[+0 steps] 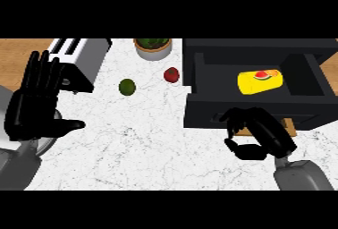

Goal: Pick up the cup, place it into the drawer and close the drawer

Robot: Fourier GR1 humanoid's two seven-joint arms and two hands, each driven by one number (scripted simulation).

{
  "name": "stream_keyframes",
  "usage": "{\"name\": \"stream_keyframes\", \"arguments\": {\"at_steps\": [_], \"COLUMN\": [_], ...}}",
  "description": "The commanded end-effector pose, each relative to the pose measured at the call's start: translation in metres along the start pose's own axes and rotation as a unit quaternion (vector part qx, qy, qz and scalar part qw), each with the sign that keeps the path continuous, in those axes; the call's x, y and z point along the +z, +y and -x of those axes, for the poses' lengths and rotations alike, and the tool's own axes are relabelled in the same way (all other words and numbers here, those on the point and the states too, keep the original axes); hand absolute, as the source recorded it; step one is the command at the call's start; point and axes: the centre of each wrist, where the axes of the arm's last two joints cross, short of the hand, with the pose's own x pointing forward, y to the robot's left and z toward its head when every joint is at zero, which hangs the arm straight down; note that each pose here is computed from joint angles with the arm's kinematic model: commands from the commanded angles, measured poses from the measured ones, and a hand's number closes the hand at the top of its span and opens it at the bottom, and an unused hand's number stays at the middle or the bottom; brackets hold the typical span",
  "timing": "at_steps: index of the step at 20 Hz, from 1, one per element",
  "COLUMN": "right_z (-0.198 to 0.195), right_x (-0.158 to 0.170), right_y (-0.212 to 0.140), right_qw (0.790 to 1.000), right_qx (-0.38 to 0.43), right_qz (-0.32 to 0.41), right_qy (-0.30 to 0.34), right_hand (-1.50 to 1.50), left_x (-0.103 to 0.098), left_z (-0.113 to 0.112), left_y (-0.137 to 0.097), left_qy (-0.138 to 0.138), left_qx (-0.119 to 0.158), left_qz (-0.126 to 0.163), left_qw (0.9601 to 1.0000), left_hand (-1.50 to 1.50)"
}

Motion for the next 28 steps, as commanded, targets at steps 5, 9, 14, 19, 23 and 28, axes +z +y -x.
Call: {"name": "stream_keyframes", "arguments": {"at_steps": [5, 9, 14, 19, 23, 28], "right_z": [0.037, 0.065, 0.066, 0.084, 0.091, 0.117], "right_x": [-0.041, -0.052, -0.089, -0.104, -0.111, -0.090], "right_y": [0.019, 0.031, 0.020, 0.012, -0.010, -0.035], "right_qw": [0.996, 0.997, 0.997, 0.997, 0.996, 0.995], "right_qx": [0.057, 0.042, 0.026, 0.000, -0.005, 0.007], "right_qz": [-0.057, -0.053, -0.046, -0.052, -0.055, -0.063], "right_qy": [0.041, 0.047, 0.054, 0.051, 0.066, 0.079], "right_hand": [-1.50, -1.50, -1.50, -1.50, -1.50, -1.50], "left_x": [0.029, 0.024, 0.048, 0.032, 0.029, 0.025], "left_z": [0.009, -0.001, 0.014, 0.010, 0.000, -0.003], "left_y": [0.030, 0.040, 0.072, 0.047, 0.058, 0.063], "left_qy": [-0.004, -0.012, -0.004, -0.013, -0.003, -0.003], "left_qx": [0.007, -0.007, 0.003, 0.013, 0.024, 0.015], "left_qz": [0.000, -0.001, -0.003, -0.005, 0.022, 0.017], "left_qw": [1.0000, 0.9999, 1.0000, 0.9998, 0.9995, 0.9997], "left_hand": [-1.50, -1.50, -1.50, -1.50, -1.50, -1.50]}}
